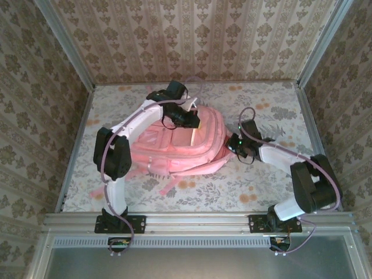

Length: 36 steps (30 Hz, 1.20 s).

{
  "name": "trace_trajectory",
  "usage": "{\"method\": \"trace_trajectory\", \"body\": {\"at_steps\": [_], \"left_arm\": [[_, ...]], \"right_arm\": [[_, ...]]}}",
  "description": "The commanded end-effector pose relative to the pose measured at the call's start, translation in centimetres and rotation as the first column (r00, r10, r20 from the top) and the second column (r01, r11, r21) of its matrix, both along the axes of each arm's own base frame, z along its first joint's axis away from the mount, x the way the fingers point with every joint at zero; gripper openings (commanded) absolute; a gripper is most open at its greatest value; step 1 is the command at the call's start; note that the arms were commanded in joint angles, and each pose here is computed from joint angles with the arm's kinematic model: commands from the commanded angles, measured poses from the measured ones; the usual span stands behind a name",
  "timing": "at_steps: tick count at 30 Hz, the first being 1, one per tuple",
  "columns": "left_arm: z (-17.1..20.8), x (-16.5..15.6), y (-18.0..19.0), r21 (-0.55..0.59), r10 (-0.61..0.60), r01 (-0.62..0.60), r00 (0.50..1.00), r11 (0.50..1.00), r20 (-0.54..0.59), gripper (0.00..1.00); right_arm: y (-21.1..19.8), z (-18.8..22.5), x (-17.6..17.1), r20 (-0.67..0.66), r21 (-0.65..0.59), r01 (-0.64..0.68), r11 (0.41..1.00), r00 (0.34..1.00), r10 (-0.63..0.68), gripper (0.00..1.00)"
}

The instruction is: Pack books, pencil case, and school supplies into a backpack

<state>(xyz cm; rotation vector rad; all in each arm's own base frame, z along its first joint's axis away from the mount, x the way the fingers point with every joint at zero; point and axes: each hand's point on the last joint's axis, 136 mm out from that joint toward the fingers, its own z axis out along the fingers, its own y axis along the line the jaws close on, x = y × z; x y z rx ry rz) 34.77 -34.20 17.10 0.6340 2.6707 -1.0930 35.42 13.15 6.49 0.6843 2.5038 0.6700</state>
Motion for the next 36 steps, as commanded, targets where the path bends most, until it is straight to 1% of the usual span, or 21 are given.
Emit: {"method": "trace_trajectory", "body": {"at_steps": [1,3,6,8,10,12,13,14,15,16,17,18,19,23,26,27,30,31,32,34,36], "left_arm": [[1.7,3.7,-0.2,-0.134,0.065,-0.065,0.998,0.989,-0.004,0.0],[1.4,5.0,-0.7,-0.13,0.066,-0.069,0.997,0.989,-0.026,0.0],[0.4,7.0,-1.5,-0.111,0.069,-0.072,0.997,0.991,-0.031,0.0],[-0.2,8.2,-1.9,-0.093,0.065,-0.067,0.998,0.993,-0.025,0.0],[-0.8,9.2,-2.0,-0.062,0.065,-0.066,0.998,0.996,-0.021,0.0],[-1.3,10.2,-2.2,-0.032,0.064,-0.064,0.998,0.997,0.002,0.0],[-1.4,10.4,-2.1,-0.025,0.061,-0.061,0.998,0.998,0.003,0.0],[-1.8,10.9,-1.8,0.002,0.072,-0.072,0.997,0.997,0.014,0.01],[-1.8,11.0,-1.7,0.009,0.072,-0.073,0.997,0.997,0.014,0.02],[-1.8,10.9,-1.6,0.015,0.073,-0.073,0.997,0.997,0.012,0.05],[-1.3,10.7,-1.5,0.018,0.071,-0.071,0.997,0.997,0.018,0.14],[-1.1,10.3,-1.2,0.025,0.074,-0.074,0.997,0.997,0.023,0.24],[-0.6,10.0,-0.9,0.026,0.08,-0.08,0.996,0.996,0.033,0.31],[3.0,8.3,0.9,-0.055,0.145,-0.141,0.986,0.988,0.082,0.45],[5.7,6.5,2.8,-0.11,0.198,-0.186,0.974,0.976,0.108,0.52],[6.7,6.3,4.5,-0.119,0.237,-0.223,0.964,0.967,0.121,0.53],[7.9,4.3,7.4,-0.122,0.285,-0.269,0.948,0.955,0.139,0.56],[8.3,3.7,8.3,-0.121,0.3,-0.284,0.942,0.951,0.151,0.56],[8.4,2.9,9.4,-0.118,0.321,-0.304,0.934,0.945,0.156,0.57],[8.8,1.4,11.0,-0.124,0.351,-0.333,0.922,0.935,0.165,0.57],[8.8,0.0,12.6,-0.125,0.389,-0.372,0.907,0.92,0.164,0.58]], "right_arm": [[-1.5,1.9,4.7,0.048,0.008,0.079,0.997,0.996,-0.08,0.13],[-1.2,2.1,6.2,0.032,-0.016,0.059,0.998,0.998,-0.059,0.14],[-1.1,1.9,7.0,0.034,-0.037,0.037,0.999,0.999,-0.036,0.16],[-0.4,1.4,7.0,0.026,-0.009,0.01,1.0,1.0,-0.01,0.15],[0.1,0.3,6.6,-0.004,0.015,-0.004,1.0,1.0,0.004,0.11],[0.2,-0.6,6.1,-0.012,0.034,0.003,0.999,1.0,-0.003,0.11],[0.2,-0.9,6.0,-0.016,0.035,0.007,0.999,1.0,-0.006,0.14],[0.0,-1.1,5.8,-0.016,0.032,0.008,0.999,1.0,-0.007,0.22],[-0.3,-1.0,5.8,-0.015,0.018,0.012,1.0,1.0,-0.012,0.33],[-0.8,-0.6,5.6,-0.006,-0.007,0.02,1.0,1.0,-0.02,0.44],[-1.2,0.0,5.4,0.011,-0.036,0.019,0.999,1.0,-0.019,0.52],[-1.8,1.1,5.2,0.039,-0.068,0.028,0.997,0.999,-0.025,0.57],[-2.2,2.0,4.9,0.061,-0.097,0.033,0.995,0.998,-0.027,0.61],[-3.2,6.0,3.4,0.161,-0.257,0.034,0.966,0.987,0.008,0.64],[-1.9,9.2,1.8,0.249,-0.393,-0.003,0.919,0.962,0.11,0.62],[-0.7,9.9,1.2,0.274,-0.422,-0.038,0.906,0.947,0.167,0.62],[4.9,10.6,-0.8,0.351,-0.436,-0.229,0.871,0.847,0.398,0.59],[6.7,10.6,-1.6,0.376,-0.416,-0.299,0.859,0.803,0.462,0.57],[8.8,10.5,-2.9,0.41,-0.412,-0.377,0.829,0.736,0.538,0.55],[12.5,10.3,-5.8,0.467,-0.465,-0.495,0.734,0.567,0.678,0.54],[15.8,9.3,-8.9,0.464,-0.509,-0.596,0.621,0.418,0.781,0.55]]}}
